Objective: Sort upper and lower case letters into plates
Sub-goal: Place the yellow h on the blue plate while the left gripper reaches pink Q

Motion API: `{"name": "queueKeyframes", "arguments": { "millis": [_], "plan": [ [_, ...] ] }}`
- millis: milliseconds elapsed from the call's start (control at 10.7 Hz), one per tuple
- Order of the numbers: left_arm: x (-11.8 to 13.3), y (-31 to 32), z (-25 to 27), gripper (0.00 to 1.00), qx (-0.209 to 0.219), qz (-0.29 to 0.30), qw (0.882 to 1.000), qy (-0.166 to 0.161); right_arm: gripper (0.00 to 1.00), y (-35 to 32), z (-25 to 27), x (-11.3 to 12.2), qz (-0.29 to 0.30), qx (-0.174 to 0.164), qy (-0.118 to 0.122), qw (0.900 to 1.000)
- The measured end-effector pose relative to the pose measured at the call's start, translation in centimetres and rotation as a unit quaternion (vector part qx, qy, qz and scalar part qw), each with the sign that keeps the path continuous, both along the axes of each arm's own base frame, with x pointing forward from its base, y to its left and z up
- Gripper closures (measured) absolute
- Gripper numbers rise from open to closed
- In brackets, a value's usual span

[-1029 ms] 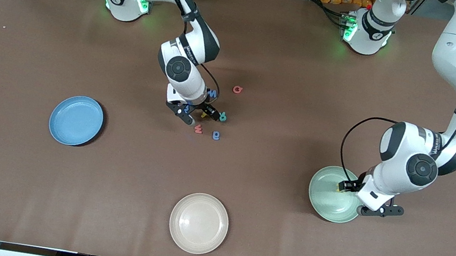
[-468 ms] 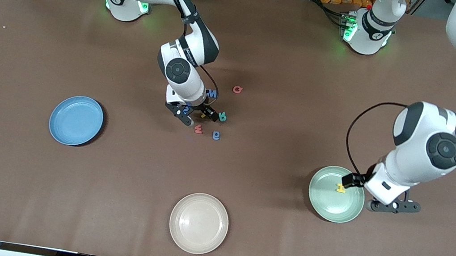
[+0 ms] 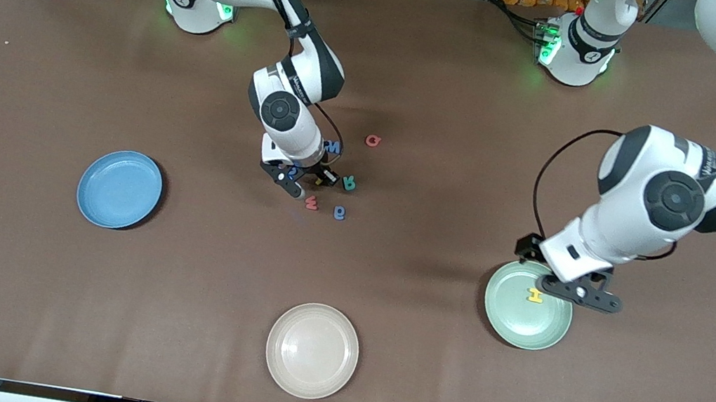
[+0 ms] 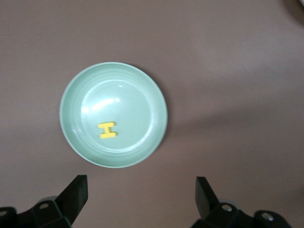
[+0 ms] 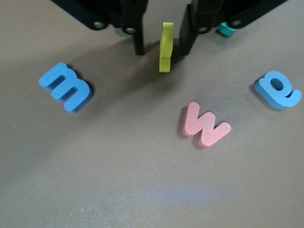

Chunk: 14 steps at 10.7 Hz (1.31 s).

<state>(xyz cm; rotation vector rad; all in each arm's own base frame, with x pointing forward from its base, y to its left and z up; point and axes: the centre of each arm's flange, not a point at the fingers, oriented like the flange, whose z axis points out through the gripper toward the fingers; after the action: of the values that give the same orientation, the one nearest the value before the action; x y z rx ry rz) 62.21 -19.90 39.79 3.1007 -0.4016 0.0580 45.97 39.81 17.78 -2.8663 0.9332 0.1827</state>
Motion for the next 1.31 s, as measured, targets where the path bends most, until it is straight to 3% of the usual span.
{"name": "queueKeyframes", "arguments": {
  "millis": [94, 187, 468, 749, 1123, 1310],
  "plan": [
    [-1.7, -1.9, 0.4, 0.0, 0.001, -0.02, 1.0, 0.002, 0.83, 0.2, 0.0, -0.1, 0.001, 0.001, -0.001, 1.0],
    [-3.6, -3.9, 0.7, 0.0, 0.004, -0.041, 0.999, 0.004, 0.9, 0.3, 0.0, -0.1, 0.003, 0.001, -0.003, 1.0],
    [-9.1, -9.3, 0.0, 0.0, 0.013, -0.101, 0.995, 0.021, 0.9, -1.7, 1.0, 2.1, 0.025, -0.016, -0.006, 1.0],
    [-13.8, -14.4, -2.1, 0.0, 0.003, -0.137, 0.99, 0.027, 0.9, -8.2, 7.0, 8.1, 0.087, -0.041, 0.029, 0.995],
    [-20.4, -23.1, -6.1, 0.0, -0.039, -0.124, 0.991, 0.017, 0.9, -20.0, 9.2, 13.3, 0.185, -0.028, 0.043, 0.981],
    [-22.5, -25.7, -9.1, 0.0, -0.027, -0.109, 0.994, 0.004, 0.9, -28.0, 8.4, 15.1, 0.241, -0.009, 0.043, 0.97]
  ]
}}
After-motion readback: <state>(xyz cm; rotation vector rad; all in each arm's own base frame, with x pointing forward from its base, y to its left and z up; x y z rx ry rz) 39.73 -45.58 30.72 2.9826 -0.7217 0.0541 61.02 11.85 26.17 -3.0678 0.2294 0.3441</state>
